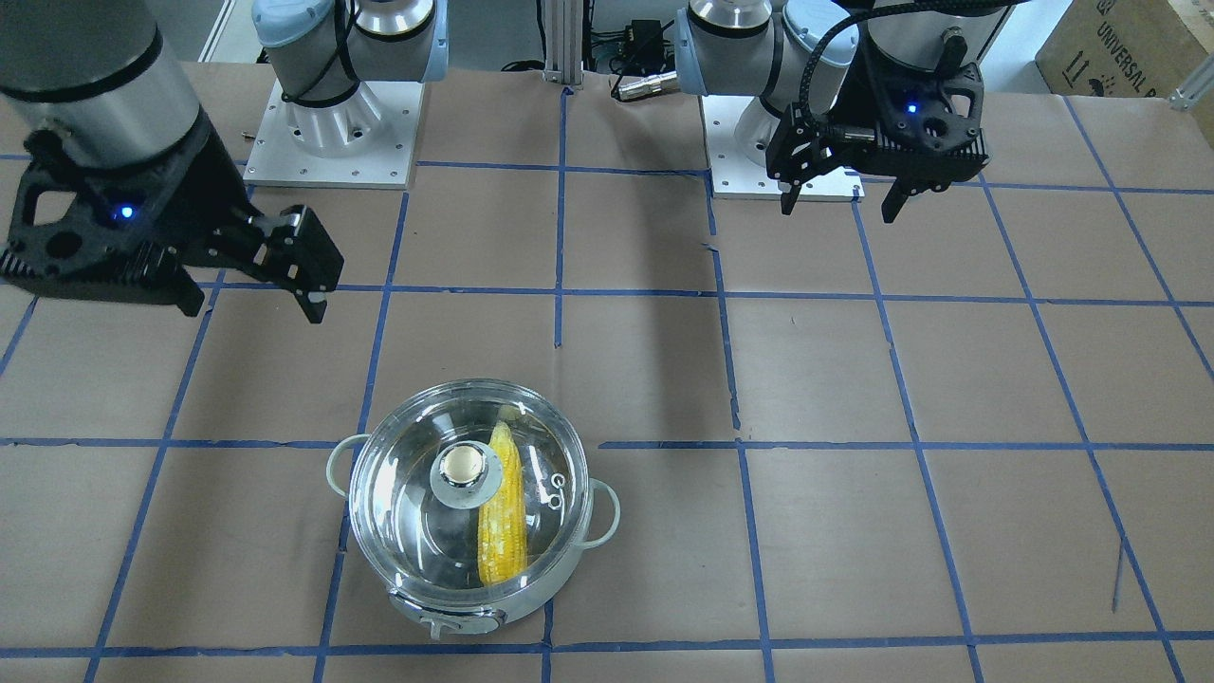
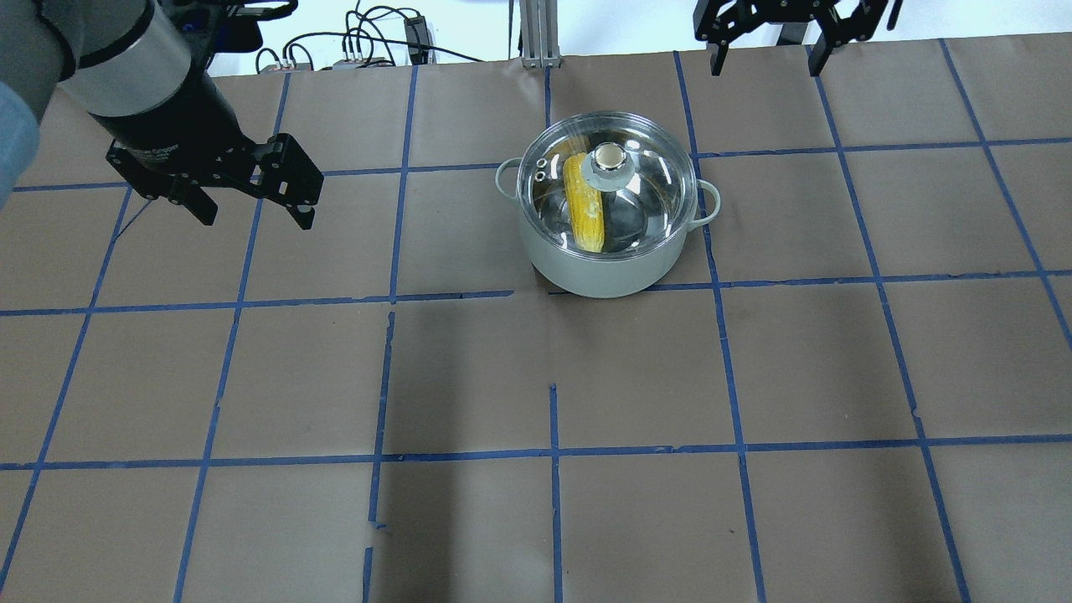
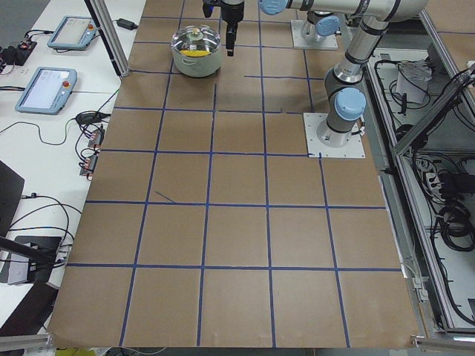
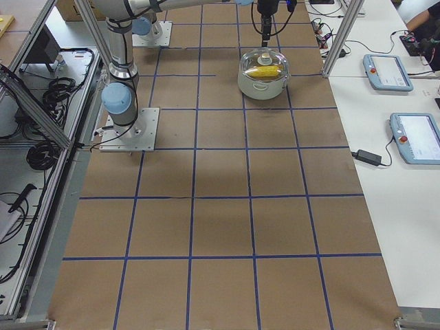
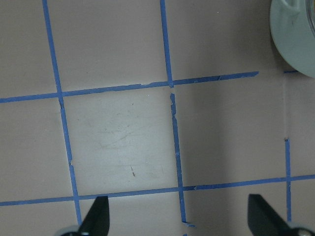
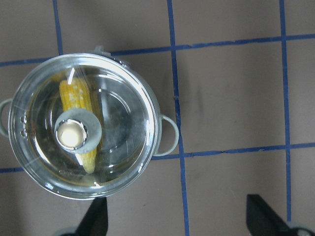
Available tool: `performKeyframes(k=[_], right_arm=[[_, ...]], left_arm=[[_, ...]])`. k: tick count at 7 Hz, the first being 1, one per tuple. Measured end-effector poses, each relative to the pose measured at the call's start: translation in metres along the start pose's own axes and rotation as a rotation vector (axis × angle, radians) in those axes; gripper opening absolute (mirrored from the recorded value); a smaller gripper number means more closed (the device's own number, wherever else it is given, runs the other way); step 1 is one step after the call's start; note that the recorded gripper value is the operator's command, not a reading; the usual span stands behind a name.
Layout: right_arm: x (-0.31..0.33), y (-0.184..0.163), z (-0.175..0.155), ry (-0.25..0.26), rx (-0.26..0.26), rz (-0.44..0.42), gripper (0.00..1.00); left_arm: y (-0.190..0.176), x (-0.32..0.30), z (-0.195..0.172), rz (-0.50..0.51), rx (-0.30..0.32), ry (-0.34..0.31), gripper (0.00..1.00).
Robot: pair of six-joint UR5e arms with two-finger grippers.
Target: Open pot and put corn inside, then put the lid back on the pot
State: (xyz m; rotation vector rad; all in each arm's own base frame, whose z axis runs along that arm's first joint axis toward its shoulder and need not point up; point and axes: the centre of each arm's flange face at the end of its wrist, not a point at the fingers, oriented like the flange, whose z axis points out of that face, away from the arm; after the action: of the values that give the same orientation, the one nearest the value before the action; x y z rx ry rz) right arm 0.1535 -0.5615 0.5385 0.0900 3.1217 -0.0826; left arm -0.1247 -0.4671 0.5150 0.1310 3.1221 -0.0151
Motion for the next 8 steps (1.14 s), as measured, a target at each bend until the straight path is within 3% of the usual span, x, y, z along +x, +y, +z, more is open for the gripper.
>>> performKeyframes(k=[3,8], right_arm=[[0.008,0.082,-0.001,0.001,-0.01,-0.013,0.99],[0.01,0.085,0.016,0.011,0.05,-0.032,1.0]], left_arm=[[-0.016,-0.004,-0.011,-0.014,-0.024,0.0,1.0],[-0.02,-0.002,-0.011,-0.007,-0.045,0.002,1.0]])
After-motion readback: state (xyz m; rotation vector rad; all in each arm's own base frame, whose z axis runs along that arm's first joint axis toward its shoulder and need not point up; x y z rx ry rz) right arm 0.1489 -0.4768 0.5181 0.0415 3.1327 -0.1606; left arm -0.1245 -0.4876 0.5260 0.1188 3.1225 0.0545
